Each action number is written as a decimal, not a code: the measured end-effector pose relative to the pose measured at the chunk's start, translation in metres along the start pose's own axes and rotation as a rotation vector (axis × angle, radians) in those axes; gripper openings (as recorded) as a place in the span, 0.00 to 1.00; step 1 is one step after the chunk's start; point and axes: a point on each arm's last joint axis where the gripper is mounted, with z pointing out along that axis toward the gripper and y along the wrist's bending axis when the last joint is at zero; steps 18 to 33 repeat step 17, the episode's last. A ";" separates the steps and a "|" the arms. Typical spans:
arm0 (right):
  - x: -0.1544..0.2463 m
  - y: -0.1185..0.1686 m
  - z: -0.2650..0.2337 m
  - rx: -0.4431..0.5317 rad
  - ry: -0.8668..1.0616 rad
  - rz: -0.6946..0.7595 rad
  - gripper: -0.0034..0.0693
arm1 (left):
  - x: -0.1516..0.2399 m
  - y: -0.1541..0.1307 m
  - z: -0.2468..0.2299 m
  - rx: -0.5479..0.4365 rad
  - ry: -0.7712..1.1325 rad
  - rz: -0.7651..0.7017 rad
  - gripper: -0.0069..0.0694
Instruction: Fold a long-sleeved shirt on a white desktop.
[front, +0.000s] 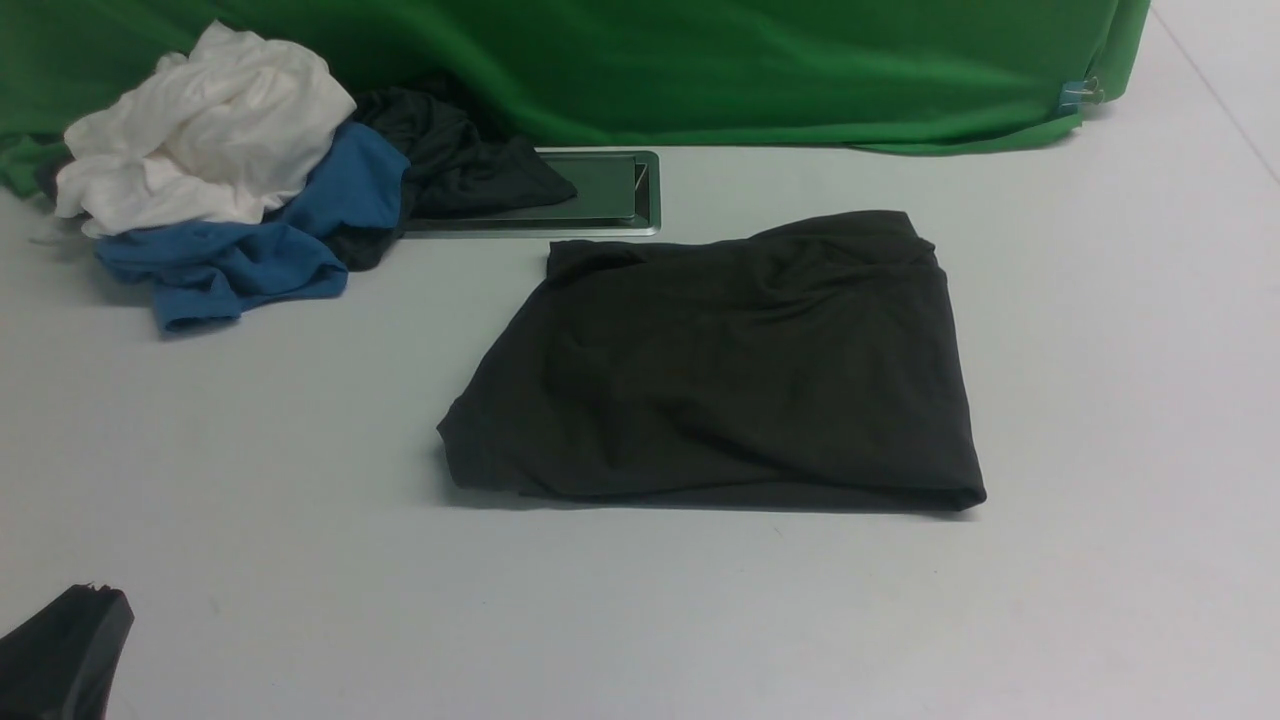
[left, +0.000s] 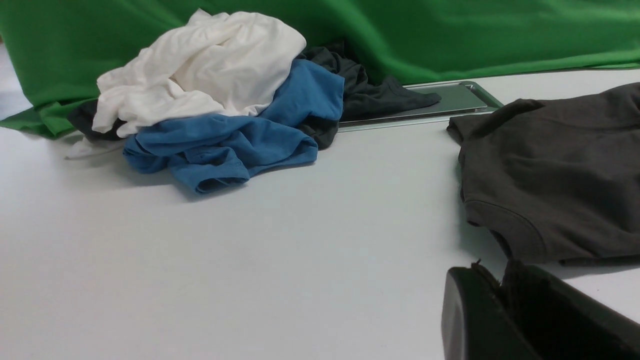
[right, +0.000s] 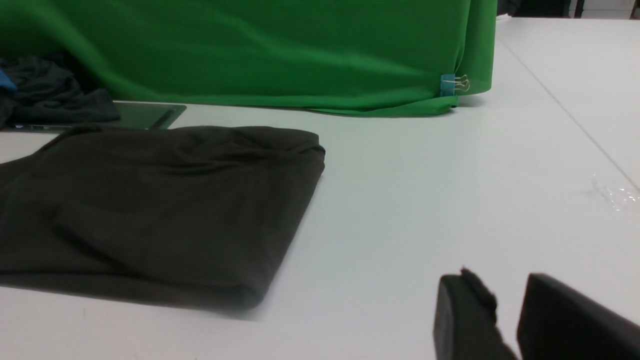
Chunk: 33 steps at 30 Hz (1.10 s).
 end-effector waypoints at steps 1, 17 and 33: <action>0.000 0.000 0.000 0.000 0.000 0.001 0.34 | 0.000 0.000 0.000 0.000 0.000 0.000 0.23; 0.000 0.000 0.000 0.000 0.000 0.000 0.36 | 0.000 0.000 0.000 -0.001 0.000 0.004 0.24; 0.000 0.000 0.000 0.000 0.000 0.000 0.36 | 0.000 0.000 0.000 -0.001 0.000 0.004 0.24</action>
